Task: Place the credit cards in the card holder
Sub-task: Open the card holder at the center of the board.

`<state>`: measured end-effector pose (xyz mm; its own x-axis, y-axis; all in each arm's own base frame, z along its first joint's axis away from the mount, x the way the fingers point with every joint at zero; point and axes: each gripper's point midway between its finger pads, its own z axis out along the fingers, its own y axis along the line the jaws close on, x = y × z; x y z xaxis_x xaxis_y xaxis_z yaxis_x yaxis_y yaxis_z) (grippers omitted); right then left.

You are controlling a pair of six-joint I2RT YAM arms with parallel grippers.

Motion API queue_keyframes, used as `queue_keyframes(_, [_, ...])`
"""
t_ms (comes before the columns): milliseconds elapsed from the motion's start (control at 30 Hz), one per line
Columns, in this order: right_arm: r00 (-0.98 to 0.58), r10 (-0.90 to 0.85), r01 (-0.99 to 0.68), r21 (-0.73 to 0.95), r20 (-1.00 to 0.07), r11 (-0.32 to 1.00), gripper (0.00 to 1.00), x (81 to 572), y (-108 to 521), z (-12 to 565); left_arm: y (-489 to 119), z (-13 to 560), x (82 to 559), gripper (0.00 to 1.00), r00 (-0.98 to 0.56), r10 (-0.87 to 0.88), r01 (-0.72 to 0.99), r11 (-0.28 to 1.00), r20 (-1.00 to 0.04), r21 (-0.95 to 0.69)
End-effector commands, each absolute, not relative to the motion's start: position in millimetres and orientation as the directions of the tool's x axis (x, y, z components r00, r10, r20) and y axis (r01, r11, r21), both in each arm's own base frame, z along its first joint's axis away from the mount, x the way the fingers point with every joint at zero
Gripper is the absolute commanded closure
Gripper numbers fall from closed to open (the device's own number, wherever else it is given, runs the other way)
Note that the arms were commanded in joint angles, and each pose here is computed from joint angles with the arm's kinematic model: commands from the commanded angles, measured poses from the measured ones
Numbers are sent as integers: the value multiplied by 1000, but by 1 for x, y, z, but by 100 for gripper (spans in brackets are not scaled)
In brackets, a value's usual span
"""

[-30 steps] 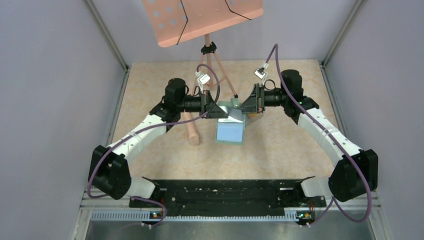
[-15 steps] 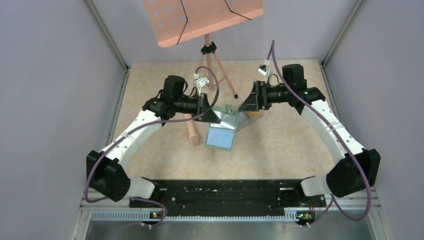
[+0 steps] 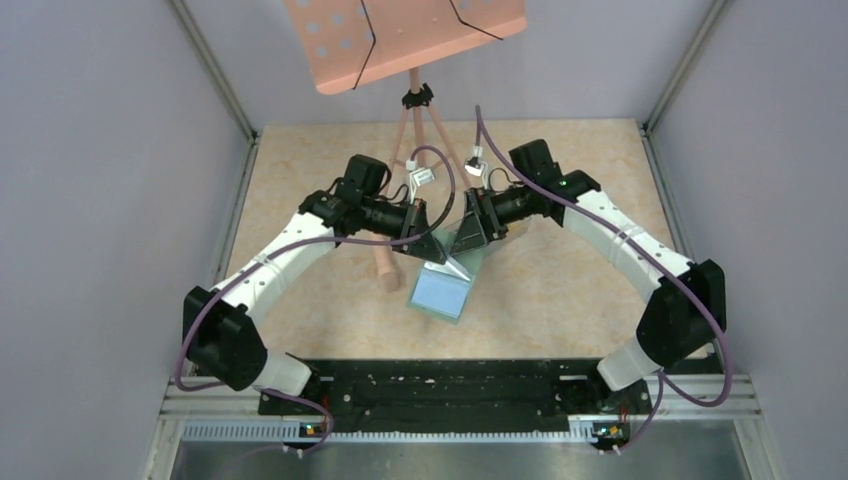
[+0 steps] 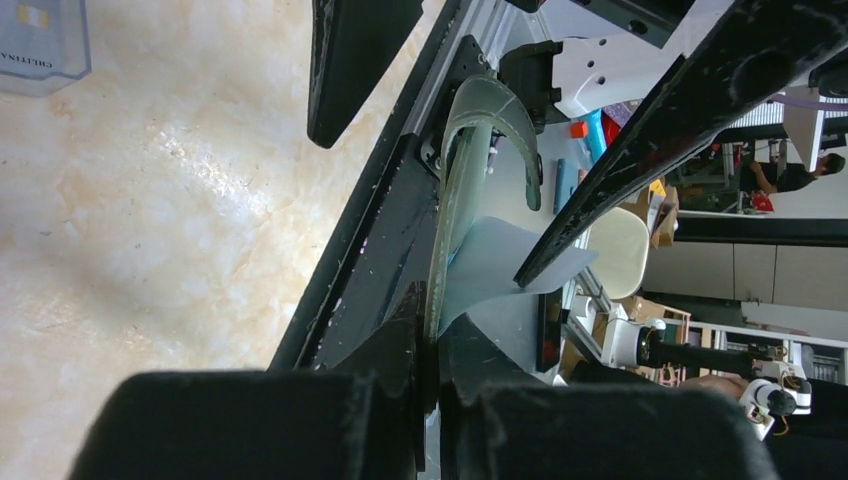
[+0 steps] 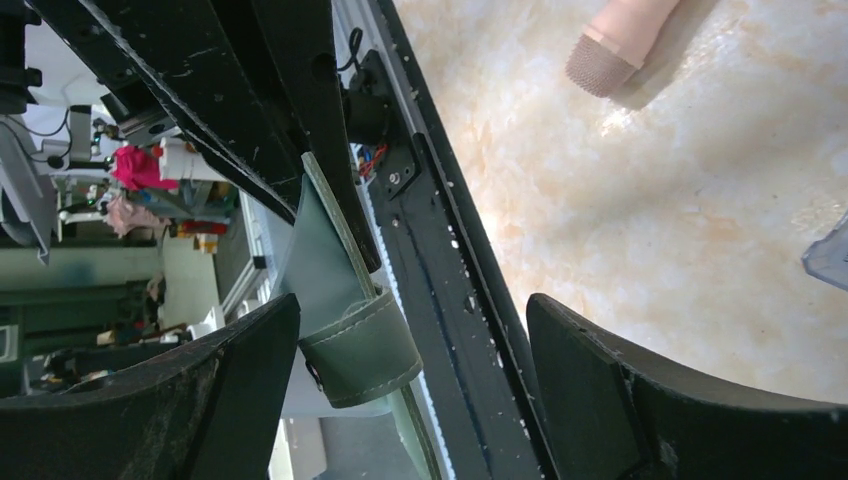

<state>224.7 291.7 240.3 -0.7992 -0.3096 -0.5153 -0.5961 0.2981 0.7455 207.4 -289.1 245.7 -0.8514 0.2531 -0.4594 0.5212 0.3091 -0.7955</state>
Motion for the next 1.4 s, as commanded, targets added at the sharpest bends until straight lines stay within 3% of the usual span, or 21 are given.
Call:
queue_keyframes(0, [-762, -325, -639, 732, -560, 237, 18, 221, 298, 257, -293, 267, 208, 100, -811, 258, 581, 251, -525, -774])
queue_keyframes(267, [-750, -299, -655, 724, -590, 216, 16, 226, 301, 280, -288, 251, 207, 100, -823, 287, 564, 307, -490, -767])
queue_keyframes(600, [-752, -397, -645, 714, -527, 272, 18, 212, 303, 247, -290, 249, 206, 100, -822, 307, 564, 323, -480, -760])
queue_keyframes(933, [-761, -432, -608, 763, -483, 219, 60, 197, 306, 232, -294, 258, 209, 99, -818, 264, 574, 307, -512, -759])
queue_keyframes(1067, [-770, -431, -588, 786, -471, 191, 95, 192, 307, 231, -295, 260, 212, 97, -817, 248, 576, 311, -521, -756])
queue_keyframes(1100, [-771, -430, -586, 787, -470, 191, 100, 192, 307, 230, -295, 261, 213, 96, -816, 242, 577, 313, -525, -754])
queue_keyframes(1167, [-773, -424, -587, 786, -471, 197, 100, 193, 307, 230, -295, 263, 215, 90, -812, 229, 583, 318, -536, -748])
queue_keyframes(1367, [-833, -309, -546, 773, -459, 323, 100, 220, 290, 223, -289, 266, 226, 41, -790, 168, 602, 392, -590, -695])
